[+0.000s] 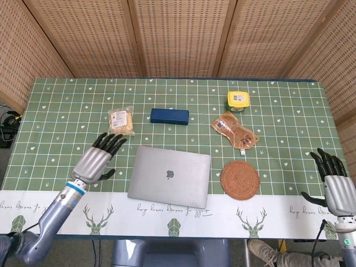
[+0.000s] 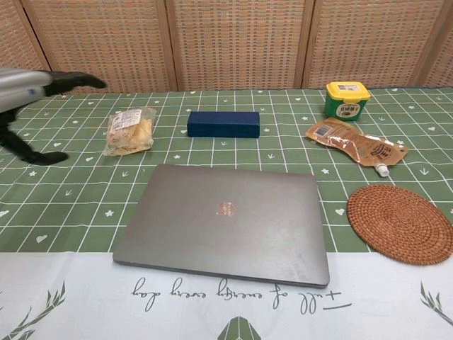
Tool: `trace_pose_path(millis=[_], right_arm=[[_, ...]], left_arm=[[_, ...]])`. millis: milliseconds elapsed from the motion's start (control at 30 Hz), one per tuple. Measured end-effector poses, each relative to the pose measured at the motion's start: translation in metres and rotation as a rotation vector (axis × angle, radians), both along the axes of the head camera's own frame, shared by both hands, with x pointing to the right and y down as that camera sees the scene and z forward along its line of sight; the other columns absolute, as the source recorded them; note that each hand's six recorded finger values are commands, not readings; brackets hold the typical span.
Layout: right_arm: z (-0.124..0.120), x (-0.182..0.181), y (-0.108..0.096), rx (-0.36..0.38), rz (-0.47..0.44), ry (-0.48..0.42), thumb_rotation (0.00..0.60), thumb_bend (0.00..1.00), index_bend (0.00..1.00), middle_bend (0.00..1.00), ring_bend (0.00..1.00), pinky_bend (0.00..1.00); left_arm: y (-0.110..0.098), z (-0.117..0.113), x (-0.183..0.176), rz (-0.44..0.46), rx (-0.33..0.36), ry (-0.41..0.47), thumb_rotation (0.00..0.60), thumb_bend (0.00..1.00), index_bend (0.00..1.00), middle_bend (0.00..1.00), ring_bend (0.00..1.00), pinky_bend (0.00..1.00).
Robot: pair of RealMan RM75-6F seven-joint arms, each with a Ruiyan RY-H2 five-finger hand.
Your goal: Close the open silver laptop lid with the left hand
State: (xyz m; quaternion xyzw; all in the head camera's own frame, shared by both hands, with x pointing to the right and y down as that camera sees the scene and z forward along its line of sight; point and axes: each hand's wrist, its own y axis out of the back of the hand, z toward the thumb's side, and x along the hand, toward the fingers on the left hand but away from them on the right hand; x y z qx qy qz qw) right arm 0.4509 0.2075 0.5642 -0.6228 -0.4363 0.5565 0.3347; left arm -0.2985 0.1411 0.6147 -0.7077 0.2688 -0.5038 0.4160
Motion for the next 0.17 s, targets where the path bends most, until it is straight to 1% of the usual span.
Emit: trace_pose_path(millis=[67, 100, 167], right_arm=[[0.003, -0.002, 0.001, -0.008, -0.010, 0.009, 0.600, 0.10, 0.00, 0.00, 0.00, 0.00], [0.005, -0.003, 0.002, -0.010, -0.014, 0.012, 0.600, 0.10, 0.00, 0.00, 0.00, 0.00], [0.007, -0.005, 0.003, -0.014, -0.021, 0.019, 0.600, 0.10, 0.00, 0.00, 0.00, 0.00]], left_arm=[[0.014, -0.003, -0.029, -0.069, 0.044, -0.049, 0.600, 0.32, 0.00, 0.00, 0.00, 0.00], [0.025, -0.005, -0.047, -0.111, 0.067, -0.080, 0.600, 0.32, 0.00, 0.00, 0.00, 0.00], [0.042, -0.007, -0.070, -0.159, 0.089, -0.119, 0.600, 0.32, 0.00, 0.00, 0.00, 0.00]])
